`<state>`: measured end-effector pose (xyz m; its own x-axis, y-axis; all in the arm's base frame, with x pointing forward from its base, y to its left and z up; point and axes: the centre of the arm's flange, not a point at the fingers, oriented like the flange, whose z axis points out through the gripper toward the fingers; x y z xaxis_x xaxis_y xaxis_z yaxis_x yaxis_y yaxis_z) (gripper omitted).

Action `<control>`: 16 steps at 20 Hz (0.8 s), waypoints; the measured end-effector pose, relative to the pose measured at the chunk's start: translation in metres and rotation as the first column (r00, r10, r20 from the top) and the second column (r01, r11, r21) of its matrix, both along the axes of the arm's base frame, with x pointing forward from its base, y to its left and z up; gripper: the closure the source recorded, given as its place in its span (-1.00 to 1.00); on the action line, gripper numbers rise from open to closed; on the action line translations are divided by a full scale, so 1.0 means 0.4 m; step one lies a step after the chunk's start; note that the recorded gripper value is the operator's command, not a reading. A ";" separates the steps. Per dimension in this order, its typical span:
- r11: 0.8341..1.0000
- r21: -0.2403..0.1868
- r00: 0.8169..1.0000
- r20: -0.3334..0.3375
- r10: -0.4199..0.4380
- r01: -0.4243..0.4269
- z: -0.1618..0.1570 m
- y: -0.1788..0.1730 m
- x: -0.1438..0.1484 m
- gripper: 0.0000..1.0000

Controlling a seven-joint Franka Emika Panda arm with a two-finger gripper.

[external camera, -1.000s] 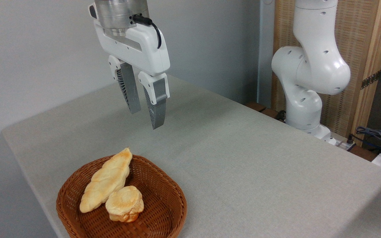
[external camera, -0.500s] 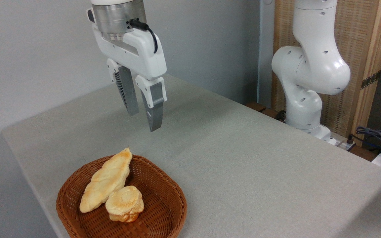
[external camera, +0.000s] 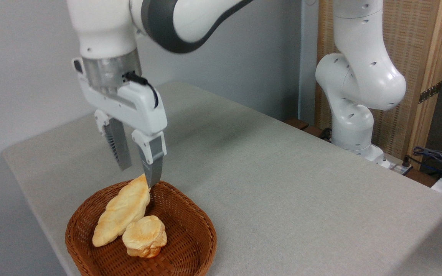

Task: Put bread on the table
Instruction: 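Lower the gripper around the elongated bread roll and close on it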

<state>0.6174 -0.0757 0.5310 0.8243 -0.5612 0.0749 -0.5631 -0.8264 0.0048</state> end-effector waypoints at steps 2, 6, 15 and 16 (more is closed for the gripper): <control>0.996 -0.024 0.996 -0.007 0.086 -0.087 -0.034 -0.012 0.017 -1.00; 0.972 -0.121 0.978 -0.072 0.195 -0.202 -0.093 -0.030 0.029 -1.00; 0.945 -0.168 0.959 -0.053 0.277 -0.282 -0.167 -0.028 0.039 -1.00; 0.944 -0.168 0.959 -0.051 0.279 -0.283 -0.174 -0.027 0.039 -1.00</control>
<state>0.6331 -0.0867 0.4615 0.9496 -0.2872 0.1255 -0.3059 -0.9364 0.1721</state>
